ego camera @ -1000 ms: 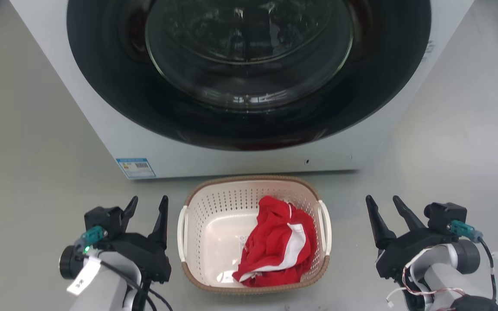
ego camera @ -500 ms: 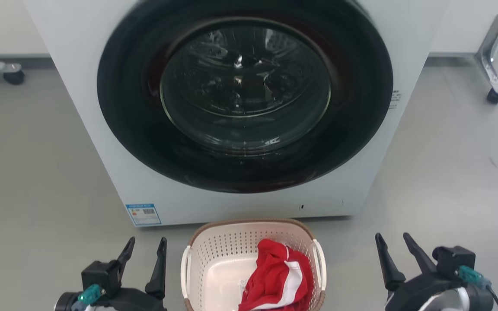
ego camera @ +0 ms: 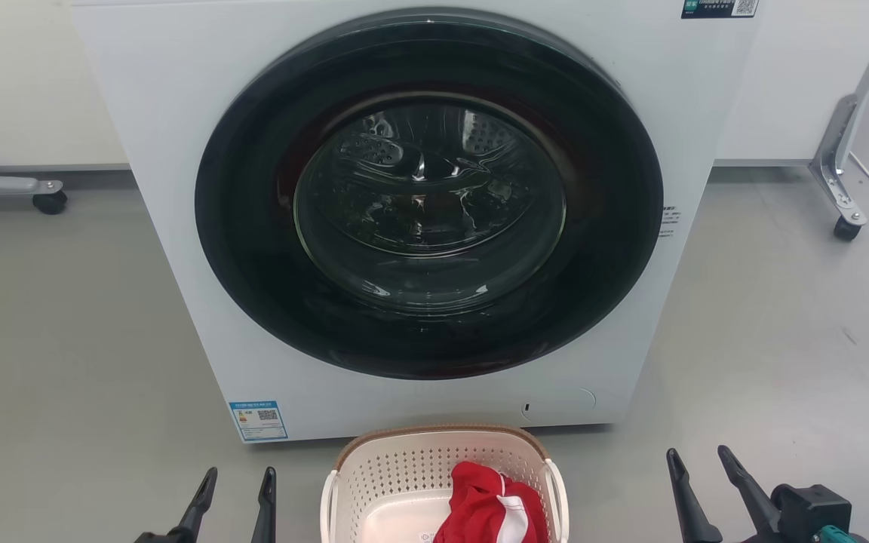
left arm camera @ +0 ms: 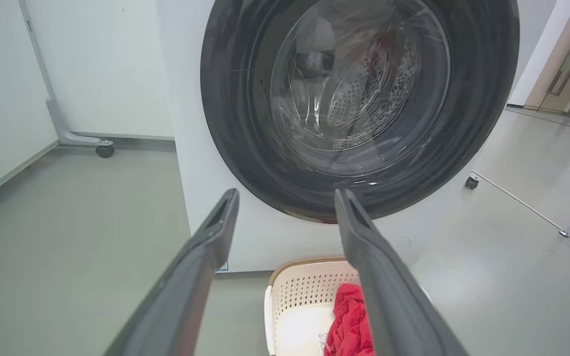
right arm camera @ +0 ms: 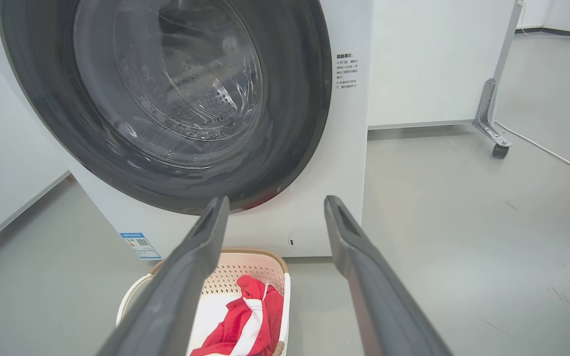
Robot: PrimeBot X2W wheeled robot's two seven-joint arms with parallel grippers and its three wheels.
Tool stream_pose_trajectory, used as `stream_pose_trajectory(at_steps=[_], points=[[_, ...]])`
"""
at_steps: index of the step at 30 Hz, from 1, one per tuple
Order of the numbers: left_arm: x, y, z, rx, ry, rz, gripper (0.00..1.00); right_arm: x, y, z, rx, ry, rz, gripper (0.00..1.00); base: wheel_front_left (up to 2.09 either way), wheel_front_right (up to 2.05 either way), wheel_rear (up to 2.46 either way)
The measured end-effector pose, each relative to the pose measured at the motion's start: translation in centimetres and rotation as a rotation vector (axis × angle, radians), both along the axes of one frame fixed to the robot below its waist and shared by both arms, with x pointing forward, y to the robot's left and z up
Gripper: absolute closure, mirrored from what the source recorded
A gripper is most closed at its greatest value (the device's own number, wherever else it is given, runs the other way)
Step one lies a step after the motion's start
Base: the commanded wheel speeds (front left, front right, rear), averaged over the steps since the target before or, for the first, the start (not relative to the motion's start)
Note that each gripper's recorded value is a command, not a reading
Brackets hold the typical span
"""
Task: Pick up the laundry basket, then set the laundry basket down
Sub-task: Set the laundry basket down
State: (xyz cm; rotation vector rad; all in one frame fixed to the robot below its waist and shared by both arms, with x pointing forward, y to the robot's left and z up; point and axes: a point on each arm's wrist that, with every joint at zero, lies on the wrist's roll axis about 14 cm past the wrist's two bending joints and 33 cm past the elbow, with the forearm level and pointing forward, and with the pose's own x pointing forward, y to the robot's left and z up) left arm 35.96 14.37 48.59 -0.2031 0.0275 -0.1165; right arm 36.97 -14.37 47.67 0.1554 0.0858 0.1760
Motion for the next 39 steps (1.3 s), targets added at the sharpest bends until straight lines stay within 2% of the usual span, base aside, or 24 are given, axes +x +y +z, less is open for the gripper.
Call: stream_pose_trajectory(at_steps=[7, 20, 39], points=[[-0.9, 0.3, 0.8, -0.006, -0.026, 0.017, 0.00, -0.8, -0.4, 1.4, 0.001, -0.053, -0.015, 0.00, 0.00, 0.00, 0.00], [-2.3, 1.4, 0.2, -0.013, 0.005, 0.057, 0.00, -2.6, -2.1, 0.6, -0.014, -0.035, -0.064, 0.00, 0.00, 0.00, 0.00], [-1.9, 1.5, 0.1, -0.011, 0.052, 0.056, 0.00, -2.5, -2.7, 1.5, -0.039, -0.069, -0.081, 0.00, 0.00, 0.00, 0.00]])
